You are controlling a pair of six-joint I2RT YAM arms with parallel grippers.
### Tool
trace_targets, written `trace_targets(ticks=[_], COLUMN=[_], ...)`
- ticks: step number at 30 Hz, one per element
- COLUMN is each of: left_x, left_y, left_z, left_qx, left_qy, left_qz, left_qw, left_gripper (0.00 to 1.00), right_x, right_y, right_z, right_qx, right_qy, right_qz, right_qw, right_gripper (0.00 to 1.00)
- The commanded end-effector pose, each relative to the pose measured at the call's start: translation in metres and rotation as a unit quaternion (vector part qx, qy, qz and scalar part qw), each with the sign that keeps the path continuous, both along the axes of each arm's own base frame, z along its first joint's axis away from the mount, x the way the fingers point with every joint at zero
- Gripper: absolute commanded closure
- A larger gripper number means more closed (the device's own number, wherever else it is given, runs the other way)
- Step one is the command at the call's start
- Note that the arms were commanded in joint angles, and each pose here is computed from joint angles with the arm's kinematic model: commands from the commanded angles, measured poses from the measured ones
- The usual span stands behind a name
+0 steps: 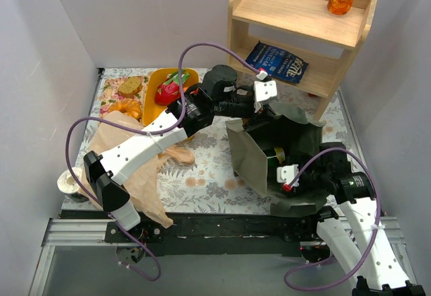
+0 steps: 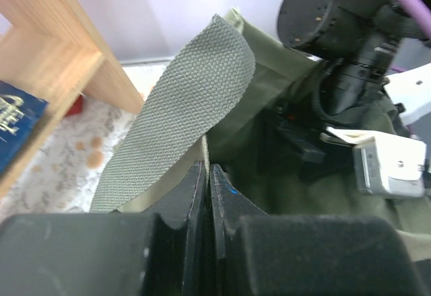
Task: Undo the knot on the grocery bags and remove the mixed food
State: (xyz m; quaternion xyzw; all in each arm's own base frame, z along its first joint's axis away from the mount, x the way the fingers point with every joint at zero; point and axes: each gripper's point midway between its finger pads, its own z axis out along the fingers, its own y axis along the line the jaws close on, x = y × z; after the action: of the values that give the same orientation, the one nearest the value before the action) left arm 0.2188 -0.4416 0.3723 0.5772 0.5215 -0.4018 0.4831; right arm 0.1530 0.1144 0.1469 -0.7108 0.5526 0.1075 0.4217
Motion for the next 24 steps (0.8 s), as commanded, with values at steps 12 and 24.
trace_targets(ticks=[12,24], left_x=[-0.017,-0.023], left_y=[0.001,0.000], left_z=[0.075,0.100], left_qx=[-0.085,-0.109], left_qy=[-0.122,-0.150], left_qz=[-0.010,-0.002], left_qw=[0.989,0.983], left_gripper=[1.00,1.00], right_x=[0.036,0.022], right_y=[0.014,0.004], right_z=[0.127,0.100], right_qx=[0.031,-0.032], right_qy=[-0.122,-0.145], right_qz=[0.023,0.072], right_qw=[0.992,0.986], right_gripper=[0.25,0.27])
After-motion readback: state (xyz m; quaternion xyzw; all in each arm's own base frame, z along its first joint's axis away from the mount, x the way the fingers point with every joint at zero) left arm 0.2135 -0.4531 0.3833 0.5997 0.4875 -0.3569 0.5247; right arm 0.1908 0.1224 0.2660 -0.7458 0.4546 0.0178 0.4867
